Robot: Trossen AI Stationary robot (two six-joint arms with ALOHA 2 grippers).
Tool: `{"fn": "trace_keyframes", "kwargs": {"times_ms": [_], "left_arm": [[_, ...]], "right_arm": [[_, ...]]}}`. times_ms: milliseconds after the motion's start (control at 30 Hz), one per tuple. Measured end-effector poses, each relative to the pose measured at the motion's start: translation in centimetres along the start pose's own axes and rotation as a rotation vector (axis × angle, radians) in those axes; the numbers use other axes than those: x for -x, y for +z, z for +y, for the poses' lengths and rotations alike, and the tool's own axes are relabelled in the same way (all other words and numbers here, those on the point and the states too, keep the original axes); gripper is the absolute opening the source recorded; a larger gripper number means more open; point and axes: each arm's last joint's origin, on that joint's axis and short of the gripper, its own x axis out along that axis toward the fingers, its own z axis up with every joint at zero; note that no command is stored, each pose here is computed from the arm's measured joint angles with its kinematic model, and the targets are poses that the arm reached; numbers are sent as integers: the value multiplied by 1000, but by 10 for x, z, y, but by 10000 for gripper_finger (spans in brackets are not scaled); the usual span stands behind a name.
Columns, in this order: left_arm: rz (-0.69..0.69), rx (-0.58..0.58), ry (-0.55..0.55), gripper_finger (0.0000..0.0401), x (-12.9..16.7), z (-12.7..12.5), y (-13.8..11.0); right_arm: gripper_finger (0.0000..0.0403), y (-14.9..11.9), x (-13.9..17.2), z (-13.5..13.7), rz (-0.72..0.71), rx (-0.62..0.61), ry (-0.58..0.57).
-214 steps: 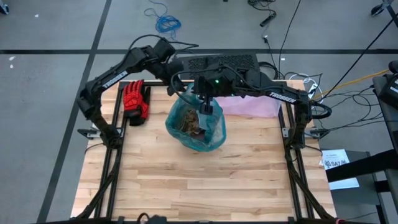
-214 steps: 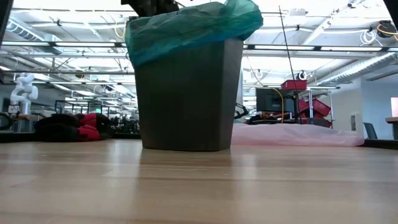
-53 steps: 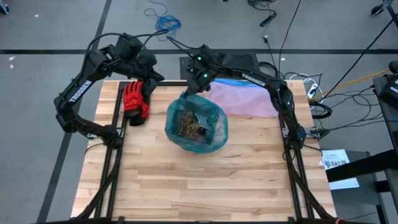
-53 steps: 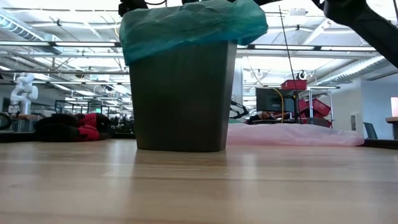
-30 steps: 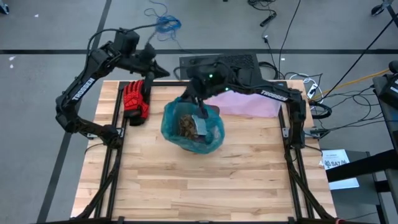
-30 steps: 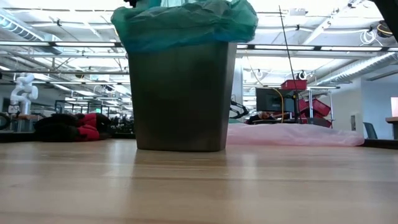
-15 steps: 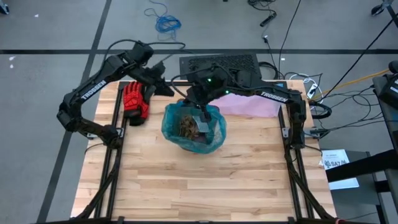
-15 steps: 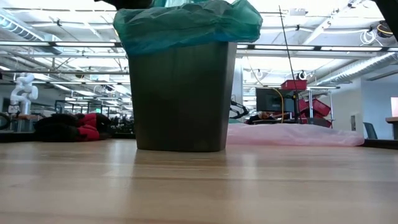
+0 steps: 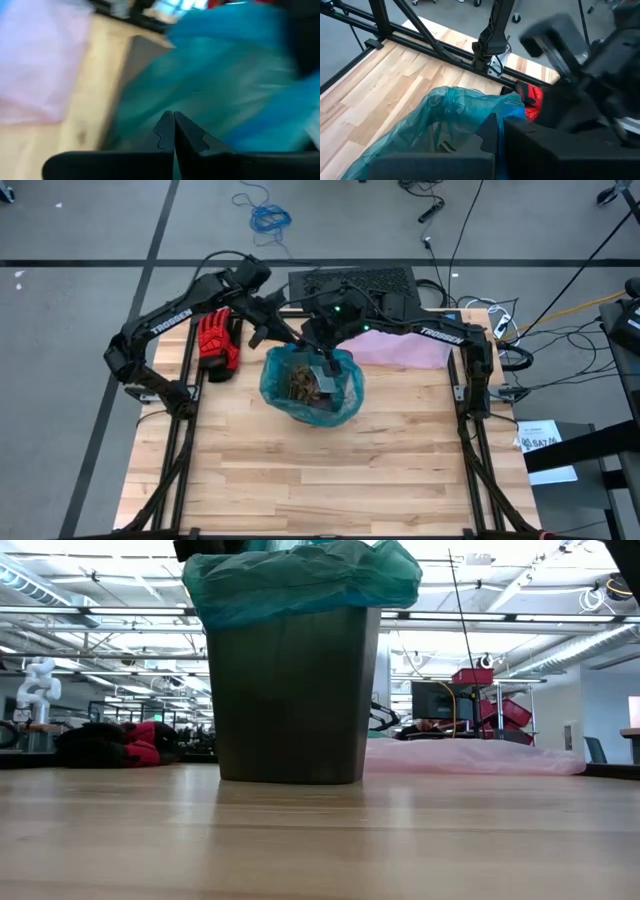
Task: Place trash/remove bag and relplace
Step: Remove the blue trash bag from the black trash bin
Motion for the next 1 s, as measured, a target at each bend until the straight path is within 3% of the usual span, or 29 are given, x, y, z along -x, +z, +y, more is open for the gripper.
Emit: {"fn": "trace_keyframes", "kwargs": {"times_ms": [367, 767, 833, 933, 1000], "left_arm": [[27, -22, -89, 1, 6, -45, -4], [-117, -78, 2, 0, 55, -107, -1], [-153, -101, 80, 0, 61, -112, 2], [-204, -110, 340, 0, 69, -112, 8], [-240, -167, 410, 1, 70, -111, 14]], "right_arm": [[0, -1, 20, -10, 9, -14, -64], [0, -5, 27, -17, 44, -14, -129], [0, -5, 27, -17, 53, -2, -147], [0, -5, 27, -17, 54, -2, -151], [0, -5, 27, -17, 54, -2, -151]]}}
